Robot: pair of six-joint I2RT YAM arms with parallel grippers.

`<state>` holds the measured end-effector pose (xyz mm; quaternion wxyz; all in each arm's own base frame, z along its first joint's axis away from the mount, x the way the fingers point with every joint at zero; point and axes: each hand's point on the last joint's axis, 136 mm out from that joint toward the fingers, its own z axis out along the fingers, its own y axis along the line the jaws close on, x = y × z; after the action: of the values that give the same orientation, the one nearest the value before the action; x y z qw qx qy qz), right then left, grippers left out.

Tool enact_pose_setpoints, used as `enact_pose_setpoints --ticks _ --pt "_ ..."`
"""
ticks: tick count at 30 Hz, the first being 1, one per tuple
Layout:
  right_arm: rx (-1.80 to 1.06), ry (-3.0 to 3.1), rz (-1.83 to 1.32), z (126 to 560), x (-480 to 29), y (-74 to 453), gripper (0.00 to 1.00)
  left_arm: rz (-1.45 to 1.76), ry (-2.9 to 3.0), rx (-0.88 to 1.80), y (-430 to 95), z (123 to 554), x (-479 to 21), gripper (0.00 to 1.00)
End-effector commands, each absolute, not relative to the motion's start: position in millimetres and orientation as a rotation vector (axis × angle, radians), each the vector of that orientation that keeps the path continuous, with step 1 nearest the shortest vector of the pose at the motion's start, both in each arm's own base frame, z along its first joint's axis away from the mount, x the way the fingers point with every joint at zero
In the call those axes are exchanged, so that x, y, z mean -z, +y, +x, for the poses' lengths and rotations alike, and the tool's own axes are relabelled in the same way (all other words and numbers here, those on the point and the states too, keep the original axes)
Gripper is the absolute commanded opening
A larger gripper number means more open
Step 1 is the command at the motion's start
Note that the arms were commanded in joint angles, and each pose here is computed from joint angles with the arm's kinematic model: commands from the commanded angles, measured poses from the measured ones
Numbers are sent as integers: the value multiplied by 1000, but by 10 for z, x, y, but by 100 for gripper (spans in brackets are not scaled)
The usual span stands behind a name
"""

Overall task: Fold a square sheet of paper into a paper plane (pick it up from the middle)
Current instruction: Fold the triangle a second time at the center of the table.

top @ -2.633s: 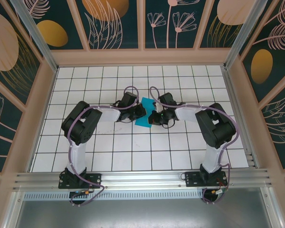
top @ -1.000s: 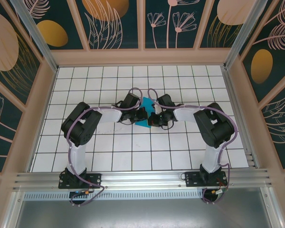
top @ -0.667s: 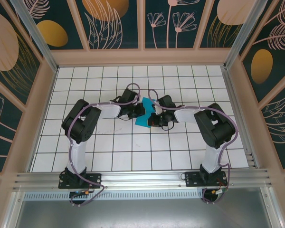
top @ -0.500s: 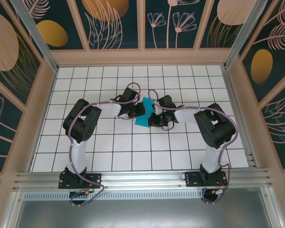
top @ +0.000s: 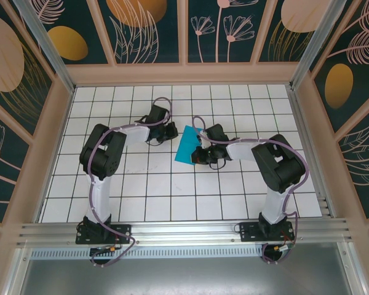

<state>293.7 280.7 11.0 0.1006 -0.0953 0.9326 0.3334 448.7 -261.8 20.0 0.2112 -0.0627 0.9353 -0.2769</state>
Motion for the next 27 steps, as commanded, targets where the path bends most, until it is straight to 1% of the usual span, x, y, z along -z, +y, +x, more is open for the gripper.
enact_pose_setpoints --ticks 1,3,6,10,14,21,27 --pt "-594 3131 -160 2303 617 2161 0 -147 2559 680 -2483 4627 -339 9" --pt "-616 3112 -162 2344 574 2198 0 -132 2516 747 -2533 4599 -531 9" --pt "-685 3073 -165 2419 474 2301 0 -104 2472 889 -2670 4441 -718 10" --pt "-767 3032 -173 2482 361 2413 0 -36 2476 1034 -2937 4146 -715 10" --pt "-801 3014 -180 2522 307 2462 0 25 2500 1105 -3173 3936 -607 8" --pt "-814 2994 -208 2550 236 2489 0 -11 2574 978 -3153 3975 -278 5" --pt "-930 2860 -254 2777 -101 2700 0 -45 2614 830 -3025 4056 -108 3"
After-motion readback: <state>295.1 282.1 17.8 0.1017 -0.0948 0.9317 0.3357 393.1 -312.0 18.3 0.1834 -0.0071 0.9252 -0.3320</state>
